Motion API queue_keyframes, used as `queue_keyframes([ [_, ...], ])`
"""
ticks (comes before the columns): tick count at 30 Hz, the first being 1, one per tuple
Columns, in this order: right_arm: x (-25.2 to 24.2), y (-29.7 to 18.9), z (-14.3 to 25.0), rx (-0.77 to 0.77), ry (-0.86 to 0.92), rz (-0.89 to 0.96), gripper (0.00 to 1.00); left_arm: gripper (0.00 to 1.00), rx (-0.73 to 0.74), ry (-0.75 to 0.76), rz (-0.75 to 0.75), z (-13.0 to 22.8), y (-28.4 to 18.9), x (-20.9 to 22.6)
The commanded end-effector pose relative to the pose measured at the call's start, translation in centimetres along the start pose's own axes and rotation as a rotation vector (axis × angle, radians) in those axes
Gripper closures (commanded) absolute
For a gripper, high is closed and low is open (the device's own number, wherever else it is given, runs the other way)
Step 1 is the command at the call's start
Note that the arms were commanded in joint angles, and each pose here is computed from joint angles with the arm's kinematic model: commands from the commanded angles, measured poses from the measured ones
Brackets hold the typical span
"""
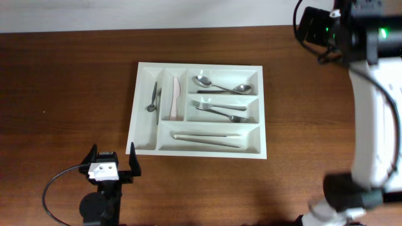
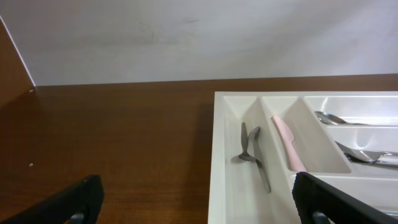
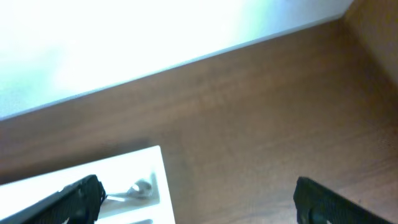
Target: Pack container
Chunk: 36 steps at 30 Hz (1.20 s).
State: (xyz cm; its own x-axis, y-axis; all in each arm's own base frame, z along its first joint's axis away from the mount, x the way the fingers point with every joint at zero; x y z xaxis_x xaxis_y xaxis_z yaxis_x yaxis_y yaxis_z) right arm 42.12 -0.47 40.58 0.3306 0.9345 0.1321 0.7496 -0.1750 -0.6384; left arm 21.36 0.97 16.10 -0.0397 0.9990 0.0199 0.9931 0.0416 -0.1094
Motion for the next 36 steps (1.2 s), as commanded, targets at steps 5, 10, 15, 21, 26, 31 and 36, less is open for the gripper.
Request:
queue_keyframes([
  [5,-1.1,-8.2,1.6,-0.375,0.079,-0.155,0.01,0.01,-0.004,0.015,-0.005,0.2,0.0,0.1],
  [10,-3.7,-10.5,6.1,-0.471,0.107,-0.193,0.01,0.01,-0.003,0.015,-0.005,0.2,0.0,0.1],
  [15,-5.8,-10.7,12.4,-0.506,0.083,-0.221,0.01,0.01,-0.004,0.015,-0.005,0.2,0.0,0.1],
  [21,-6.9,-8.6,19.2,-0.523,0.046,-0.303,0.01,0.01,-0.004,0.015,-0.005,0.2,0.0,0.1],
  [26,-6.5,-6.3,23.4,-0.529,-0.045,-0.38,0.01,0.01,-0.003,0.015,-0.005,0.2,0.0,0.1],
  [31,-7.1,-4.7,26.2,-0.524,-0.044,-0.387,0.01,0.01,-0.003,0.015,-0.005,0.2,0.0,0.1],
  [36,-7.7,-4.1,28.3,-0.516,-0.048,-0.393,0.01,0.01,-0.003,0.015,-0.005,0.2,0.0,0.1],
])
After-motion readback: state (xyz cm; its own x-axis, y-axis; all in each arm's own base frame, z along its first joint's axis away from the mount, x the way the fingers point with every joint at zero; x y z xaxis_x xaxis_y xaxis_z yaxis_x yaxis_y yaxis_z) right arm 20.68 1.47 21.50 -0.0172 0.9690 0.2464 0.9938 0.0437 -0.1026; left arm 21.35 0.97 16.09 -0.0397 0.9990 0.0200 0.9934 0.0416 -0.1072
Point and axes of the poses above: each gripper's point midway between its finger pads, its own y axis out along the fingers, its own x axis along the line the jaws close on, z = x × y, the point moved 3 cm from there along -y, back along the fingers, and after that the axes turned 1 degree about -y, right-handed, at the moved point
